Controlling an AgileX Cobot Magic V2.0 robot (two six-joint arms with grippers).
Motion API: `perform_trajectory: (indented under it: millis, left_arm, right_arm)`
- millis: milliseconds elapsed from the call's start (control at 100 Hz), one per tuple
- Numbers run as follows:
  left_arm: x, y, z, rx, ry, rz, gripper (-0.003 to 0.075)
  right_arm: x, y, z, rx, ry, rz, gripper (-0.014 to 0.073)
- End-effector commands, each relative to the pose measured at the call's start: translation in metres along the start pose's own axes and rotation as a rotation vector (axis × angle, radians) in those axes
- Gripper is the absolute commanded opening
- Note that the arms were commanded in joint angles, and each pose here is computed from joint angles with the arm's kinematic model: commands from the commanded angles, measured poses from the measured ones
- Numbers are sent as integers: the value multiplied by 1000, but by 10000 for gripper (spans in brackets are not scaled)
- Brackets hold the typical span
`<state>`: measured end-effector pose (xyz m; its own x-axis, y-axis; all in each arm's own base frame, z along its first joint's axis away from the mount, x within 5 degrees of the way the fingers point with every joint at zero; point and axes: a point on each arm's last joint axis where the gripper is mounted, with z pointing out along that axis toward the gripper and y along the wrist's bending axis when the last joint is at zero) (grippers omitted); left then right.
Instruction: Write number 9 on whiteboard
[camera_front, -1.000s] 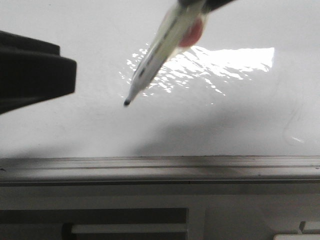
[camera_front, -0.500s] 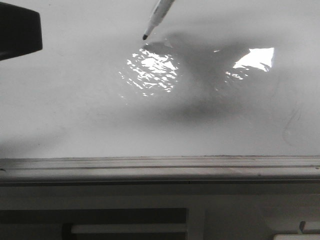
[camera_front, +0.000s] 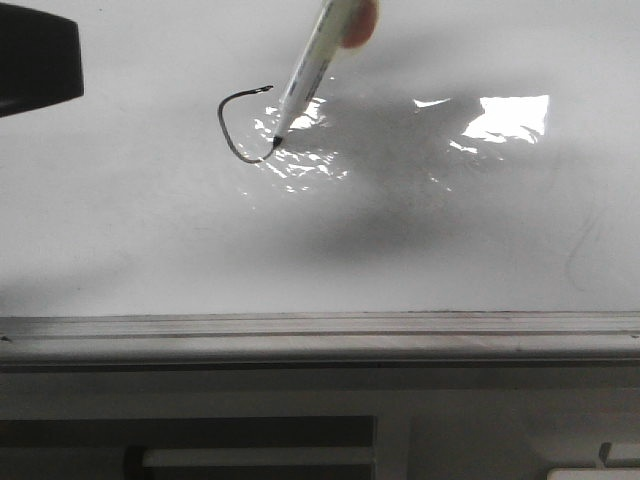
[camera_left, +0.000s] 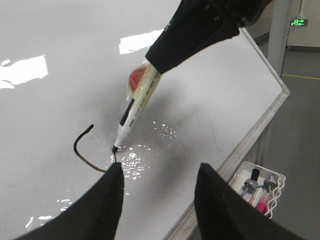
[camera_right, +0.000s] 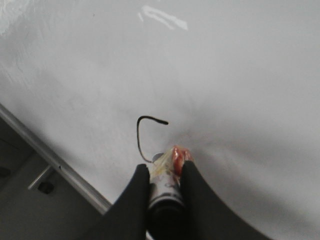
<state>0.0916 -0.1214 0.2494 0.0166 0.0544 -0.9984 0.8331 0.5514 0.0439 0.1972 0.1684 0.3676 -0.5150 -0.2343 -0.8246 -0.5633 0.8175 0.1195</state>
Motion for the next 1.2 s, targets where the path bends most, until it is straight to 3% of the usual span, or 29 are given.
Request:
perform_trajectory:
  millis: [0, 170, 360, 530, 660, 840, 1190]
  left_arm:
    - [-15, -1, 1, 11, -97, -17, 309]
    - [-15, -1, 1, 11, -97, -17, 309]
    - [-14, 0, 1, 8, -87, -18, 309]
    - [-14, -1, 1, 11, -86, -13, 309]
    - [-11, -6, 3, 64, -60, 81, 311]
    - [2, -10, 18, 116, 28, 103, 370]
    - [3, -12, 49, 179, 24, 95, 368]
  right_arm:
    - [-28, 0, -20, -5, -189, -38, -61]
    - [-26, 0, -11, 6, -138, -40, -61]
    - [18, 4, 9, -19, 54, 7, -61]
    - [16, 23, 5, -91, -3, -28, -61]
    - [3, 34, -11, -135, -48, -45, -61]
    - [4, 49, -17, -187, -2, -50, -61]
    - [12, 54, -19, -214, 78, -29, -61]
